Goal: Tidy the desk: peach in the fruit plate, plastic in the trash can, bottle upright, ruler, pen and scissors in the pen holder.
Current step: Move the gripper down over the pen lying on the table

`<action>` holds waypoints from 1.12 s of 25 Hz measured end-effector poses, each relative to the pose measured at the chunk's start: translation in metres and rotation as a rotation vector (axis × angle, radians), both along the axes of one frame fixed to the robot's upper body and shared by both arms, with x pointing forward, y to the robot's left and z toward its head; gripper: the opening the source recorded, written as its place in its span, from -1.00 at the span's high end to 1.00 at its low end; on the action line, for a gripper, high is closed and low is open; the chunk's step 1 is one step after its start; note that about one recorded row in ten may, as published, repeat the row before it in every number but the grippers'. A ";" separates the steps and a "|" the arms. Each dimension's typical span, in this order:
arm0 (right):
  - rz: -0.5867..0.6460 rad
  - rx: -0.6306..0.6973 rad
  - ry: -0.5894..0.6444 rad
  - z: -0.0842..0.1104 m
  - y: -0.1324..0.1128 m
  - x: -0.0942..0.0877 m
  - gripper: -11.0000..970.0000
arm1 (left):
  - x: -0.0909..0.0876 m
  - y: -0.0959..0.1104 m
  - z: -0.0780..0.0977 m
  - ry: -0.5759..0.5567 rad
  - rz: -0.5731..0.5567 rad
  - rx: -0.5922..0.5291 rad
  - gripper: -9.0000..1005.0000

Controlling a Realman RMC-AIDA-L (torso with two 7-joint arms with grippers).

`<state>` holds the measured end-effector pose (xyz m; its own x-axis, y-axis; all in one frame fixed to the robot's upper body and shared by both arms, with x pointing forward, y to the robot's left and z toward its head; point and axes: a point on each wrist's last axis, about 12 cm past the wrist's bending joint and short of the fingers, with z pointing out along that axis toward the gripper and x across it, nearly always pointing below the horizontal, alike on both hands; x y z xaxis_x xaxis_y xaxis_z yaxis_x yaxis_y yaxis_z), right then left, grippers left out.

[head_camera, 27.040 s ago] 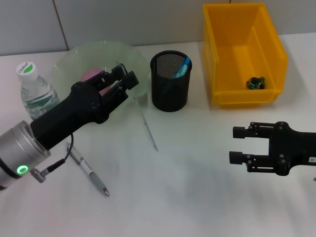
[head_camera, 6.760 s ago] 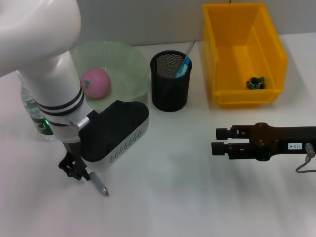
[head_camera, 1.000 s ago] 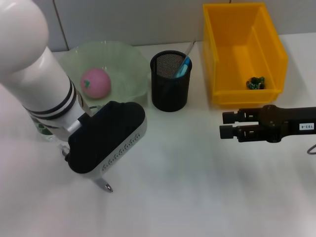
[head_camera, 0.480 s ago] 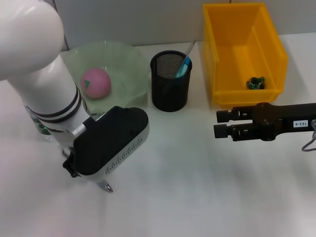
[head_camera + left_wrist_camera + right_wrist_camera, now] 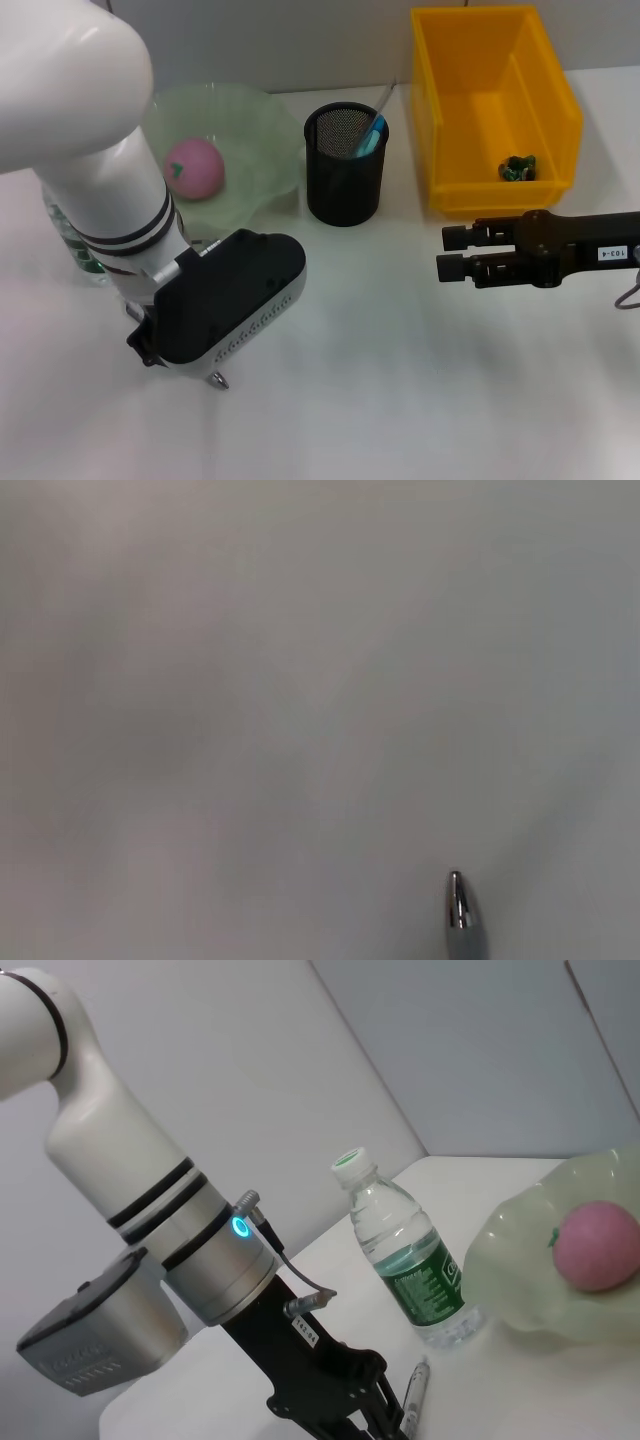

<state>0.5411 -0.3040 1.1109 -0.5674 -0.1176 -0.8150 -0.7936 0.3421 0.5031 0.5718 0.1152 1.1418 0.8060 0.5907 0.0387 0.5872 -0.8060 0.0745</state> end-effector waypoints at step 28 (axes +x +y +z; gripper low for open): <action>0.024 -0.009 -0.018 0.012 0.003 0.008 -0.48 | 0.007 0.000 -0.011 0.025 0.090 0.031 0.42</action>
